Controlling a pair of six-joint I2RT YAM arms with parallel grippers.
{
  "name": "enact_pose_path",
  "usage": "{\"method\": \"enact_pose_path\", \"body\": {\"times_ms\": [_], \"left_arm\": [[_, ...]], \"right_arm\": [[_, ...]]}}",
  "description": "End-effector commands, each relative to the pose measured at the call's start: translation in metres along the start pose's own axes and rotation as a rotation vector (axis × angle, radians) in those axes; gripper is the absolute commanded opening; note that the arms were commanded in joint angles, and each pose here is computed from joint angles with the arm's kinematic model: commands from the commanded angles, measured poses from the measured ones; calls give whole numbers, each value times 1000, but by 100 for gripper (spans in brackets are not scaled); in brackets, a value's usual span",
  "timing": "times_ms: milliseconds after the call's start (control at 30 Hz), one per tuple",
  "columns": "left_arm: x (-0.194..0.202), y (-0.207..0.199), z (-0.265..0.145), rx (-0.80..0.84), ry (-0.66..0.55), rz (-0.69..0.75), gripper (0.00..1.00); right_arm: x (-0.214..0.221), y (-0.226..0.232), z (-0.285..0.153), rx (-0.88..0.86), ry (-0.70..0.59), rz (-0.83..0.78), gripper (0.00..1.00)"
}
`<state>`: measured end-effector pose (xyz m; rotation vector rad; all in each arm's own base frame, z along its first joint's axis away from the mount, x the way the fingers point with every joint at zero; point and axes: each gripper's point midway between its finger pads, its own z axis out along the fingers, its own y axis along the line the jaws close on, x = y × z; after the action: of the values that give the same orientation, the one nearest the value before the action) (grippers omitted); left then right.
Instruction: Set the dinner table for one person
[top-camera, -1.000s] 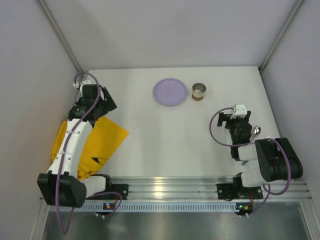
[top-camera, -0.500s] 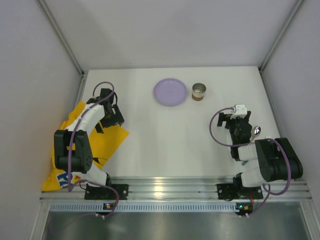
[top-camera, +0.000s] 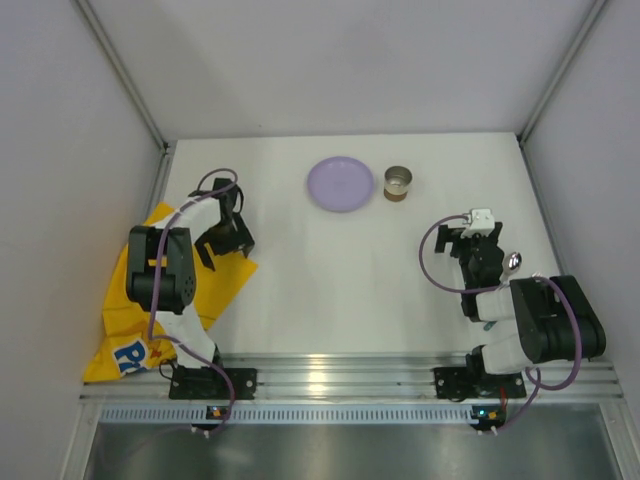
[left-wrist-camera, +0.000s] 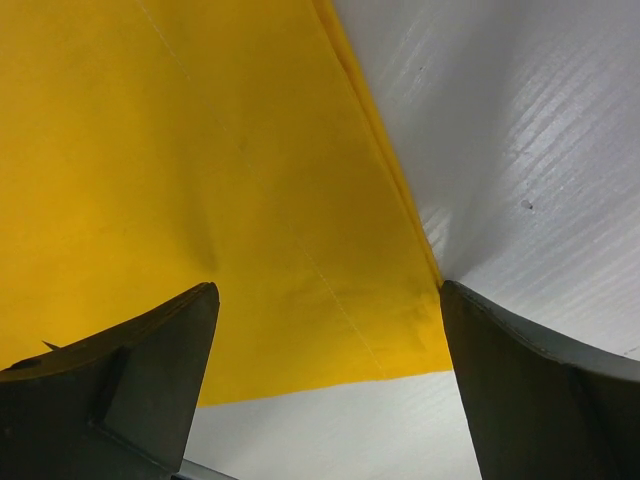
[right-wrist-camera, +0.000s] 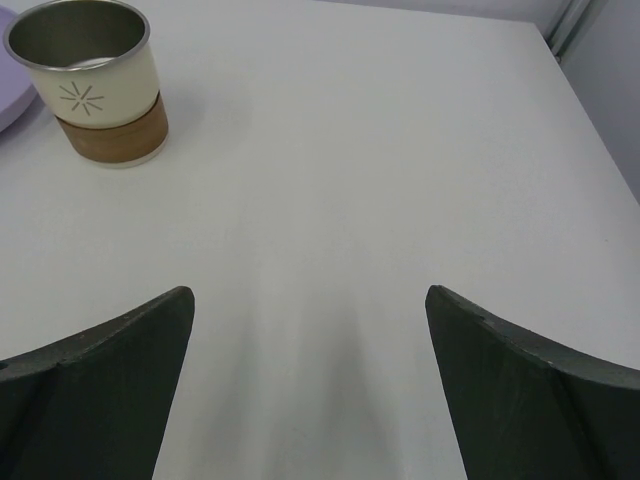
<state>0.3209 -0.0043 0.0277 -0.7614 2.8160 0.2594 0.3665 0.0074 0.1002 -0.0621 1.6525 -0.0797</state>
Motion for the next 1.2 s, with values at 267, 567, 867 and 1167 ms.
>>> {"method": "enact_pose_path", "body": {"times_ms": [267, 567, 867, 1167], "left_arm": [[5, -2, 19, -40, 27, -7, 65], [24, -26, 13, 22, 19, 87, 0], [114, -131, -36, 186, -18, 399, 0], [224, -285, -167, 528, -39, 671, 98]], "right_arm": [[-18, -42, 10, 279, 48, 99, 100], [-115, 8, 27, 178, 110, 133, 100], [-206, 51, -28, 116, 107, 21, 100], [-214, 12, -95, 204, 132, 208, 100]]}}
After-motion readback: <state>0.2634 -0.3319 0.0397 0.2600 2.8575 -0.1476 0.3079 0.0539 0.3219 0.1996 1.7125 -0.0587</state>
